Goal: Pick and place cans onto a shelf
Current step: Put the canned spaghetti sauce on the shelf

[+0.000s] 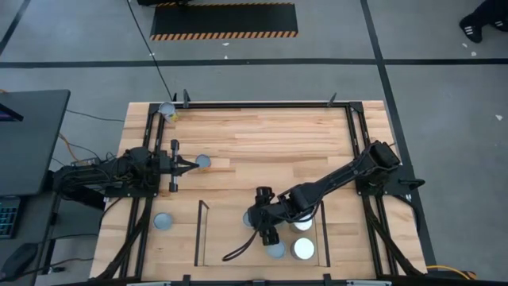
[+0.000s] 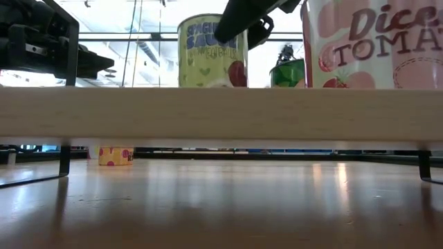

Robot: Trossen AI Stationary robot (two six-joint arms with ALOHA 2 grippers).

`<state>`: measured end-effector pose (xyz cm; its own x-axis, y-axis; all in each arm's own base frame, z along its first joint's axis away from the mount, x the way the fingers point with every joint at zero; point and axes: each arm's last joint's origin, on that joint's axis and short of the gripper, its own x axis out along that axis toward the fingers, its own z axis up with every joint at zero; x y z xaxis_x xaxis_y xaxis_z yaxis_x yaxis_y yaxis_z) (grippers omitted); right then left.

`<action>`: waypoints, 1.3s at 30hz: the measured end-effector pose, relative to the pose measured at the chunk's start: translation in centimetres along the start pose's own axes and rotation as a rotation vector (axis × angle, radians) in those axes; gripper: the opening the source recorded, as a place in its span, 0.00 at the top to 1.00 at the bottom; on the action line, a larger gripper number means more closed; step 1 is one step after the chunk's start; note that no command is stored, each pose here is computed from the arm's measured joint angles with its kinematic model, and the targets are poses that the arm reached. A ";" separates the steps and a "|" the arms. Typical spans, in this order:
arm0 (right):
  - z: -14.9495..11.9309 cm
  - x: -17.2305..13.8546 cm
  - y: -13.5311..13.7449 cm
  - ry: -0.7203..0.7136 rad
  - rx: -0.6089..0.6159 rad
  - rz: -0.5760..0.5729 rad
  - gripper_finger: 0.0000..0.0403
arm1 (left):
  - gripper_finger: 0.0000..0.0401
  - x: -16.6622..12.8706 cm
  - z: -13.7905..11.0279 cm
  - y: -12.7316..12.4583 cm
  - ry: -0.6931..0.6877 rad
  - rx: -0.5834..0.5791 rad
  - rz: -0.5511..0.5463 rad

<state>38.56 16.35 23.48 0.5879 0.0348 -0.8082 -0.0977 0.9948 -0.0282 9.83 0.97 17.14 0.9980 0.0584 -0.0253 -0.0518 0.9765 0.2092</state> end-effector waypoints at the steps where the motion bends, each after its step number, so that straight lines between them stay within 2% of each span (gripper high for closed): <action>1: 0.0 0.1 0.0 -0.001 0.001 0.007 0.23 | 0.97 0.0 0.0 0.0 0.000 0.000 0.000; 20: 0.1 0.6 -0.4 -0.005 0.034 -0.020 0.22 | 0.97 0.0 0.0 0.0 0.000 0.000 0.000; 32: 0.1 0.6 -0.3 -0.002 0.050 -0.006 0.14 | 0.97 0.0 0.0 0.0 0.000 0.000 0.000; 39: 0.2 0.0 0.0 -0.023 0.047 0.006 0.12 | 0.97 0.0 0.0 0.0 0.000 0.000 0.000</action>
<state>38.72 16.41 23.62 0.6056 0.0422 -0.7947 -0.0639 0.9979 0.0043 9.83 0.96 17.15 0.9980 0.0580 -0.0249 -0.0515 0.9765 0.2093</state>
